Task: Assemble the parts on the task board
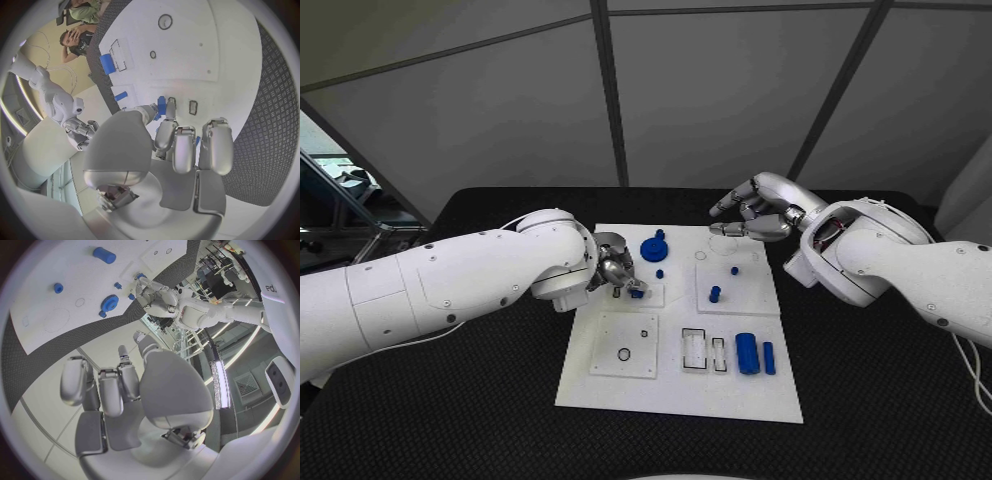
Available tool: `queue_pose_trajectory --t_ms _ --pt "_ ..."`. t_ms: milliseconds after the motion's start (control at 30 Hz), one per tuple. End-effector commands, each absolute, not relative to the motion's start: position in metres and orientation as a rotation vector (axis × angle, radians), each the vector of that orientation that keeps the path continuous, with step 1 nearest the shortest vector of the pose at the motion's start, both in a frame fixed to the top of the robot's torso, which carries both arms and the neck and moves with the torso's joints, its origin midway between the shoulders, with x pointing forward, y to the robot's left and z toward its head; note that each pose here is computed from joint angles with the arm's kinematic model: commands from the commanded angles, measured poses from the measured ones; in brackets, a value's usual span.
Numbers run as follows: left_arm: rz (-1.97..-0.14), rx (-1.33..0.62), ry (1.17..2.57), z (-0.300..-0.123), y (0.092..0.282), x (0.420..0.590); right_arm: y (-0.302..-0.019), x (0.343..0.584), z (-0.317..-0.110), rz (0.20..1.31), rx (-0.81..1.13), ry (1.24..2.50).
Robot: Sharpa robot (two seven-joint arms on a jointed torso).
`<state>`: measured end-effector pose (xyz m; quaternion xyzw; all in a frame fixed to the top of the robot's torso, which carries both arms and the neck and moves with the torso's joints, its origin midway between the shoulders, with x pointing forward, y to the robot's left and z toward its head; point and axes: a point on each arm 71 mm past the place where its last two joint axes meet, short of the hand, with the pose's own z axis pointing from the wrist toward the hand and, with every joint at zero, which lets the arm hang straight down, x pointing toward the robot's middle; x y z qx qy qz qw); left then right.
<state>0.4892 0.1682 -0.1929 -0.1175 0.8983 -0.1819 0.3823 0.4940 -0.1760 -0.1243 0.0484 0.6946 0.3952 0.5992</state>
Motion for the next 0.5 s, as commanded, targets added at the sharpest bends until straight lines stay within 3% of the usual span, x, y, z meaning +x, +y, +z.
queue_pose_trajectory --t_ms 33,500 --pt "-0.493 -0.361 2.261 -0.19 0.172 0.487 -0.175 0.494 -0.123 0.913 0.093 1.608" --pt "-0.475 -0.395 2.138 -0.187 0.184 0.481 -0.178 0.495 -0.123 0.901 0.08 1.606"
